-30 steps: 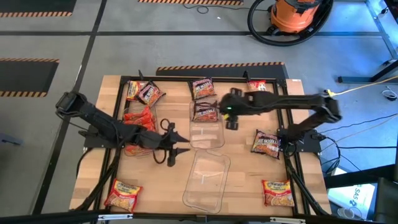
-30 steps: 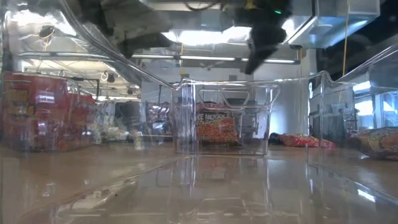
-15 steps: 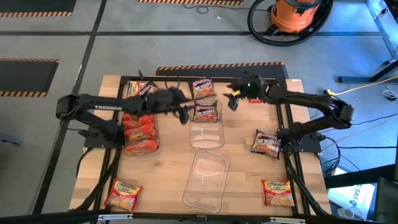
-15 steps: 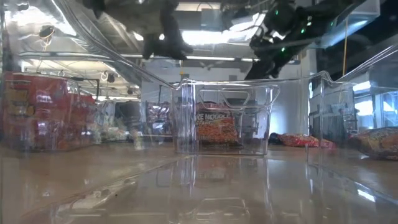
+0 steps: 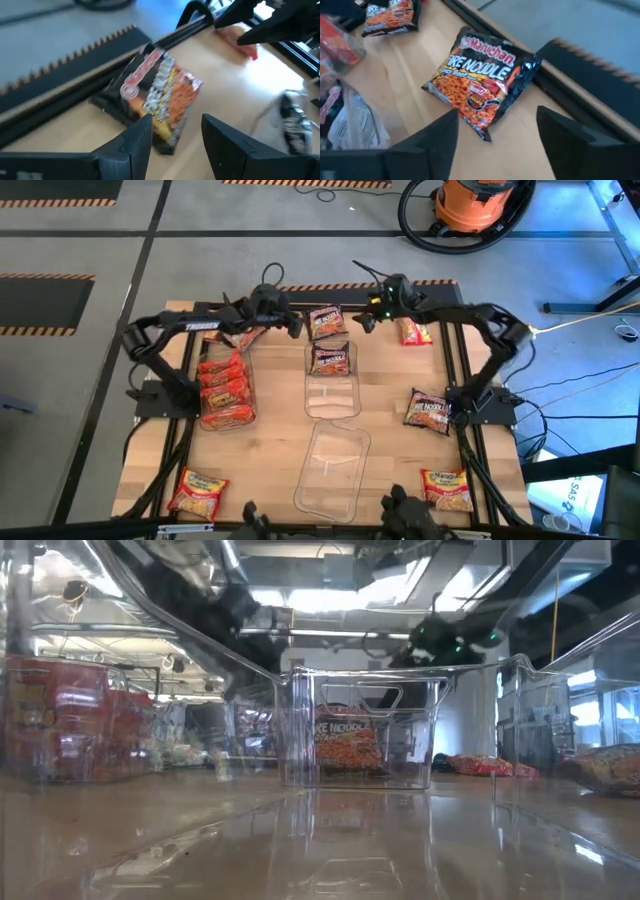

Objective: Sort Maruchan noodles
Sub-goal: Put the black noodle pack into the top right transparent bin

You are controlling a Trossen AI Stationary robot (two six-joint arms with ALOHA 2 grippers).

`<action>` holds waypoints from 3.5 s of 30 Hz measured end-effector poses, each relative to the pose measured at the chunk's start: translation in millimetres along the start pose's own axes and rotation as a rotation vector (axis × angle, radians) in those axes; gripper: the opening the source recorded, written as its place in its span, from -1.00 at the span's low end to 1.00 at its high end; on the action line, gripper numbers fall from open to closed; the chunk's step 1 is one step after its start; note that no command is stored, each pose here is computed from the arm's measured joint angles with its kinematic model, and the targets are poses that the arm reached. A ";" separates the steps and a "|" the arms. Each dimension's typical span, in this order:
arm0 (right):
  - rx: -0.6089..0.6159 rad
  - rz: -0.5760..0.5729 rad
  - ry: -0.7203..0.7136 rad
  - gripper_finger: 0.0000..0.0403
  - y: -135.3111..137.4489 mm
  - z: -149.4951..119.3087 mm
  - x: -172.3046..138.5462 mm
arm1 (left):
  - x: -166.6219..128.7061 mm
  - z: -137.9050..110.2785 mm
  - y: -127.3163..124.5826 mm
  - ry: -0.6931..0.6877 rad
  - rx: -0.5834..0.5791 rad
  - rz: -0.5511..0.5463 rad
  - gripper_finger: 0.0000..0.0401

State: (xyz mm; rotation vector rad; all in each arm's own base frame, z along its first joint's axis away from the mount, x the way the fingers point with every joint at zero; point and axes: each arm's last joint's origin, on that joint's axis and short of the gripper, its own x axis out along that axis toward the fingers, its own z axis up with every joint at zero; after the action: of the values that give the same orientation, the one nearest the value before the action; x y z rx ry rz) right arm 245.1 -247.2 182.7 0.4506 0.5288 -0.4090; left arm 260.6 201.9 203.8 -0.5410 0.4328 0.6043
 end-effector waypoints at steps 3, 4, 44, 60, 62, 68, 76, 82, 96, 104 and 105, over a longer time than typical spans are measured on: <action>0.071 0.073 0.040 0.40 -13.9 4.0 13.5 | 14.7 -2.8 18.9 0.012 -0.059 -0.045 -0.19; 0.088 0.094 0.054 0.44 -18.3 6.3 18.0 | 19.0 -3.6 24.4 0.012 -0.078 -0.064 -0.19; 0.011 0.274 0.193 0.54 -57.0 31.9 79.5 | 95.4 -4.3 63.1 0.109 -0.117 -0.289 -0.19; 0.076 0.284 0.224 0.54 -86.0 25.0 60.1 | 72.7 2.8 68.7 0.148 -0.096 0.033 -0.19; 0.088 0.285 0.239 0.54 -85.7 23.3 59.6 | 72.8 3.8 69.7 0.129 -0.090 0.072 -0.19; 0.099 0.298 0.283 0.54 -80.4 19.2 60.4 | 72.4 28.8 65.4 0.073 -0.052 -0.001 -0.19; 0.082 0.314 0.340 0.54 -79.0 12.2 57.0 | 78.5 74.5 60.4 0.218 0.138 -0.021 -0.19; 0.082 0.315 0.343 0.54 -78.4 12.1 57.1 | 100.4 78.2 69.5 0.406 0.206 -0.054 -0.19; 0.073 0.321 0.349 0.54 -78.1 10.9 56.7 | 97.3 70.9 72.4 0.559 0.344 -0.027 -0.19; 0.066 0.320 0.341 0.54 -78.3 11.6 57.0 | 105.3 64.7 53.9 0.564 0.583 -0.010 -0.19; 0.066 0.321 0.341 0.54 -78.3 11.7 57.0 | 105.6 64.4 52.9 0.565 0.610 -0.016 -0.19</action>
State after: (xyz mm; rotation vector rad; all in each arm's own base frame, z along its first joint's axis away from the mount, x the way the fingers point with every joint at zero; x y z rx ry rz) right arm 257.1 -332.2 136.2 0.6634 0.7599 -0.0385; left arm 319.9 320.3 179.8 -0.1158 1.1013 0.2667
